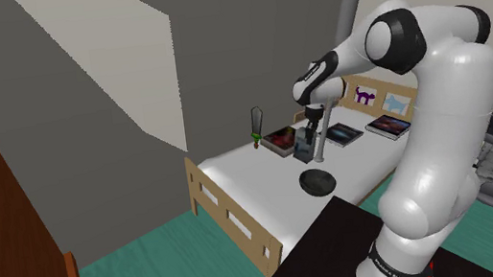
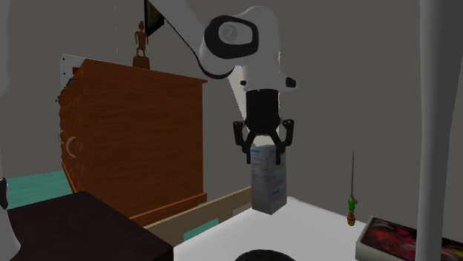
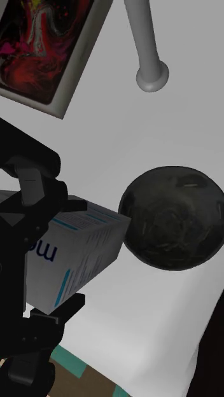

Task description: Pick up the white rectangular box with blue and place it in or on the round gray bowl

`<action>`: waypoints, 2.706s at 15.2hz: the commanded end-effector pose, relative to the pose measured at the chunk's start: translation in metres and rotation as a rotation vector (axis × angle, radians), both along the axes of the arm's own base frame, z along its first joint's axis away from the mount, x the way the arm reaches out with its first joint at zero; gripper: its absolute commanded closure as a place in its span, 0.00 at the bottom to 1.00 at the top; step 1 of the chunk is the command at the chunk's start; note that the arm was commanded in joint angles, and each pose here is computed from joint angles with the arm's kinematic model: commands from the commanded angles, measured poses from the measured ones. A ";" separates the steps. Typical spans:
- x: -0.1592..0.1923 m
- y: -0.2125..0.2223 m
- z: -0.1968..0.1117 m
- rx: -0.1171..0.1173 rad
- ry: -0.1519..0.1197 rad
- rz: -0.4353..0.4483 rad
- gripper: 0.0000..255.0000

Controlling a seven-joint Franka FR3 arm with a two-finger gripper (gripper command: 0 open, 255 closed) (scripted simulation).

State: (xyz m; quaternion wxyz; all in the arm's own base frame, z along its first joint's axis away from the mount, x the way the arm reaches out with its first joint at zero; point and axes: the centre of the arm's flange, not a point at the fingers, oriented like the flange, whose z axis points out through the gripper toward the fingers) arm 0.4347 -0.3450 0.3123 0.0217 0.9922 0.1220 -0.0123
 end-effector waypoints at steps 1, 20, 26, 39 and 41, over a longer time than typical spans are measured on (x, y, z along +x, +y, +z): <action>-0.024 -0.009 0.006 0.000 -0.001 0.001 1.00; -0.079 -0.034 -0.057 0.000 -0.001 0.001 1.00; -0.079 -0.034 -0.089 0.000 -0.001 0.001 1.00; -0.079 -0.034 -0.102 0.000 -0.001 0.001 0.00; -0.079 -0.034 -0.102 0.000 -0.001 0.001 0.00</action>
